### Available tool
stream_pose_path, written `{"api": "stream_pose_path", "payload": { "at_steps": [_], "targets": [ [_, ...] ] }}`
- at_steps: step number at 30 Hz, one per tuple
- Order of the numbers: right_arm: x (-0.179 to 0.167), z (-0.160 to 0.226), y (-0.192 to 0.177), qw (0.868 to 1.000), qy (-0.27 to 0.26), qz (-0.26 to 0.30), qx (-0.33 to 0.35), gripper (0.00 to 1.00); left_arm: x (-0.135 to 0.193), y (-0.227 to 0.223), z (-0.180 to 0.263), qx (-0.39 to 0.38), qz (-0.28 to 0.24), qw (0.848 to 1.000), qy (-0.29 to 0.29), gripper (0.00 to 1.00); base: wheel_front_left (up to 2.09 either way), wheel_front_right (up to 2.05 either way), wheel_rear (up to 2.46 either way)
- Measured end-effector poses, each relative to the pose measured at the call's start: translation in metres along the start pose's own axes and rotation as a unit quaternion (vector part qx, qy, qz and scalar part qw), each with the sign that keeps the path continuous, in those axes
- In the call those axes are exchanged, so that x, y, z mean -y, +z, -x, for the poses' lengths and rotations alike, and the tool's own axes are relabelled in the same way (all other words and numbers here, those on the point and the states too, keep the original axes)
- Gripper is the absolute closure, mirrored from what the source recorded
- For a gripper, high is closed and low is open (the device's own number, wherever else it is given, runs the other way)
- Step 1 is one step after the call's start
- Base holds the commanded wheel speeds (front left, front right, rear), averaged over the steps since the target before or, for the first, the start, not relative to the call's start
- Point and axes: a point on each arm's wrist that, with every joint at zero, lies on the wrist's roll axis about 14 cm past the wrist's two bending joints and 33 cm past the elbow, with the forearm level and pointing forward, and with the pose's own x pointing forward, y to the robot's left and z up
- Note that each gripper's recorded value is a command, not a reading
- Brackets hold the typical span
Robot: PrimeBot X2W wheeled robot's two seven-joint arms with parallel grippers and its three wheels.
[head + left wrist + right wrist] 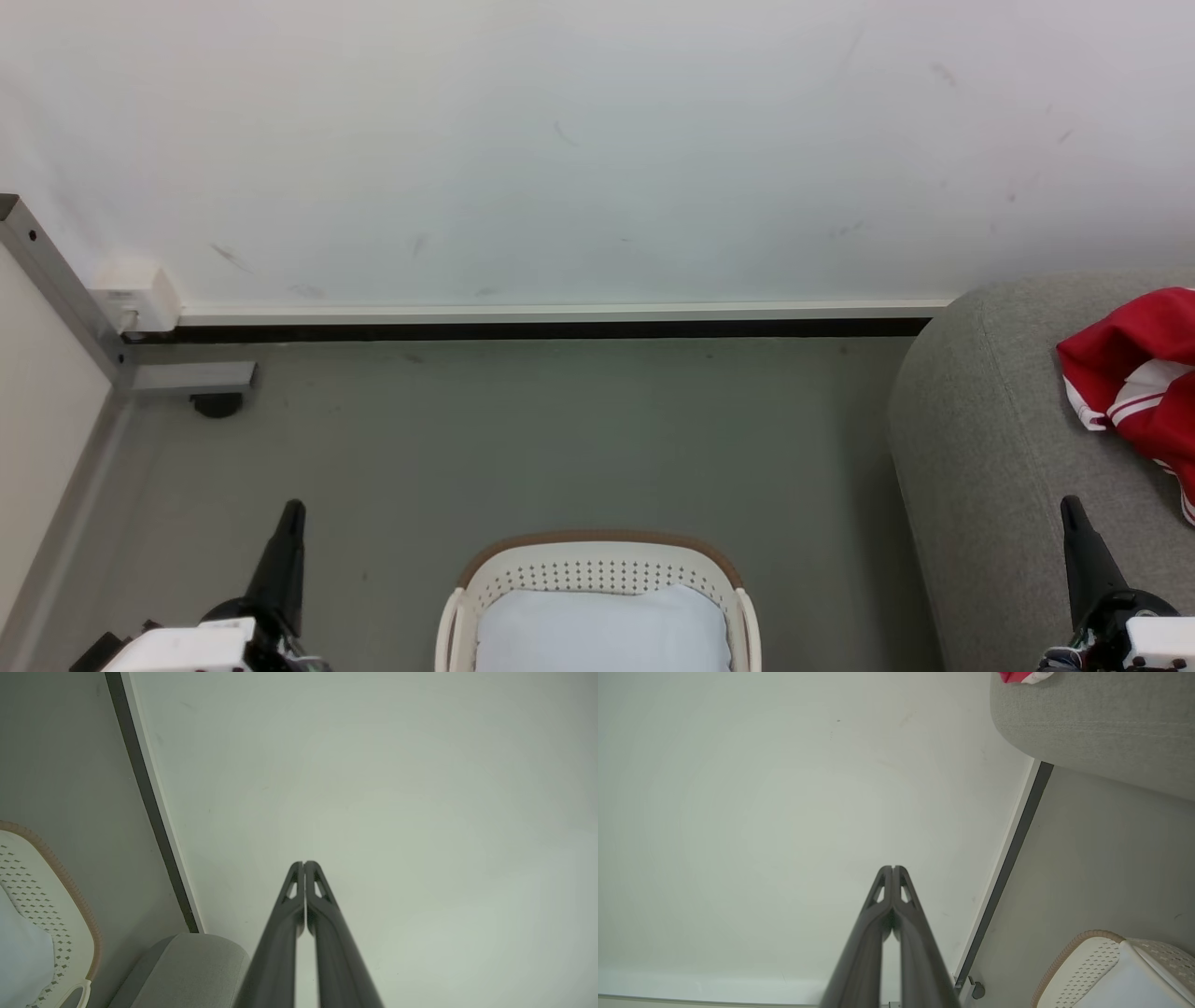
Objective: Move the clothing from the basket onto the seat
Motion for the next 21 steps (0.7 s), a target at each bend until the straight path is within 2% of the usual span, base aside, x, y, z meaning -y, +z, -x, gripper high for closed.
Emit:
{"api": "stream_pose_path", "payload": {
  "at_steps": [21],
  "targets": [
    [0.0000, 0.0000, 0.0000, 1.000, 0.000, 0.000, 0.000, 1.00, 0.0000, 0.0000, 0.0000, 0.000, 0.000, 1.000, 0.000, 1.00, 0.00, 0.00, 0.00]
  ]
}}
